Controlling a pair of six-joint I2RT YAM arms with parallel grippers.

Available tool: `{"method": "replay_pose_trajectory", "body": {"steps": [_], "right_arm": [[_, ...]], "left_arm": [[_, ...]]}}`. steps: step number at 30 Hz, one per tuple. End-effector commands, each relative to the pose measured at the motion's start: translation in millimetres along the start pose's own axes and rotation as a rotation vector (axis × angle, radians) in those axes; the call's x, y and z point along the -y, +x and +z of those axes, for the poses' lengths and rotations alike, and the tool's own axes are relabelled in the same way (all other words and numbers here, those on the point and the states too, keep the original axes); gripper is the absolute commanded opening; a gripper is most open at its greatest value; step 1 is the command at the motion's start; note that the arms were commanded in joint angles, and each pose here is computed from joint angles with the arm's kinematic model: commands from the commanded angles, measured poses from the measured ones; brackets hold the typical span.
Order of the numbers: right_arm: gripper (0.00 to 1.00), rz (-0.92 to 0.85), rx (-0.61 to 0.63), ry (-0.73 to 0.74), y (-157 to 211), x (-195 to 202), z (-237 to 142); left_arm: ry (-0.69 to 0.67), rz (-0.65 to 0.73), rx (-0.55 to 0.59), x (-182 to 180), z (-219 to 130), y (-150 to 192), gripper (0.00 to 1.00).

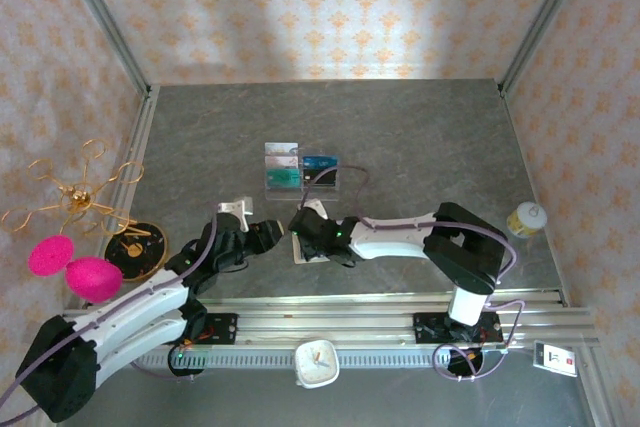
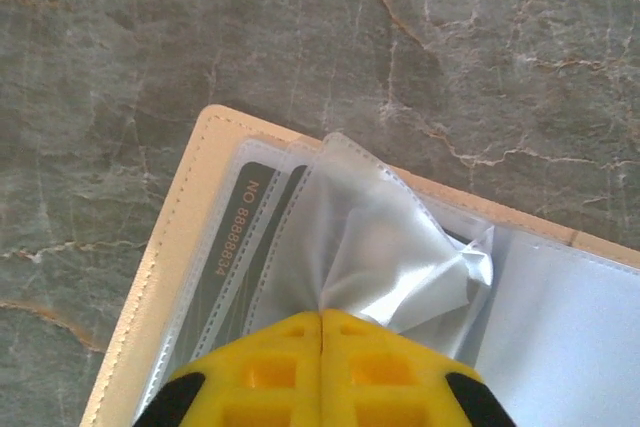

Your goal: Take the credit cards out of the card holder

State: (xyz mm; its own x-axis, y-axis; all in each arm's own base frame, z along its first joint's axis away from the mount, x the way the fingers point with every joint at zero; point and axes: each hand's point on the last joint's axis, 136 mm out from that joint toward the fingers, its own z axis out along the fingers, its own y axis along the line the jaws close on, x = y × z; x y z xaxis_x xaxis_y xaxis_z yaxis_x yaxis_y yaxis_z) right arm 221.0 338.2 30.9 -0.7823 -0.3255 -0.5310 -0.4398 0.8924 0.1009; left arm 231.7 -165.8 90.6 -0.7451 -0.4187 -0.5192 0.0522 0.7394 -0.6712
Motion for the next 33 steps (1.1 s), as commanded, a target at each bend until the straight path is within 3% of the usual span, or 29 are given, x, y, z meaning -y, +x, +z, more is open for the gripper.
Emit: {"method": "replay_pose_trajectory", "body": {"steps": [1, 9, 20, 25, 28, 33], "right_arm": [[0.00, 0.084, 0.053, -0.032, -3, -1, -6], [0.00, 0.165, 0.104, -0.093, -7, -3, -14], [0.01, 0.269, 0.175, -0.187, -8, -2, -33], [0.25, 0.340, 0.243, -0.140, -13, 18, -53], [0.28, 0.402, 0.316, -0.072, -16, 46, -74], [0.30, 0.443, 0.365, -0.042, -11, 72, -97]], "left_arm": [[0.065, 0.006, -0.021, 15, 7, 6, 0.36], [0.046, 0.045, -0.105, 26, 33, 28, 0.00], [0.027, 0.070, -0.178, 34, 60, 43, 0.00], [0.052, 0.099, -0.261, 48, 78, 62, 0.00], [0.092, 0.103, -0.283, 64, 86, 68, 0.00], [0.132, 0.130, -0.335, 90, 105, 82, 0.09]]}}
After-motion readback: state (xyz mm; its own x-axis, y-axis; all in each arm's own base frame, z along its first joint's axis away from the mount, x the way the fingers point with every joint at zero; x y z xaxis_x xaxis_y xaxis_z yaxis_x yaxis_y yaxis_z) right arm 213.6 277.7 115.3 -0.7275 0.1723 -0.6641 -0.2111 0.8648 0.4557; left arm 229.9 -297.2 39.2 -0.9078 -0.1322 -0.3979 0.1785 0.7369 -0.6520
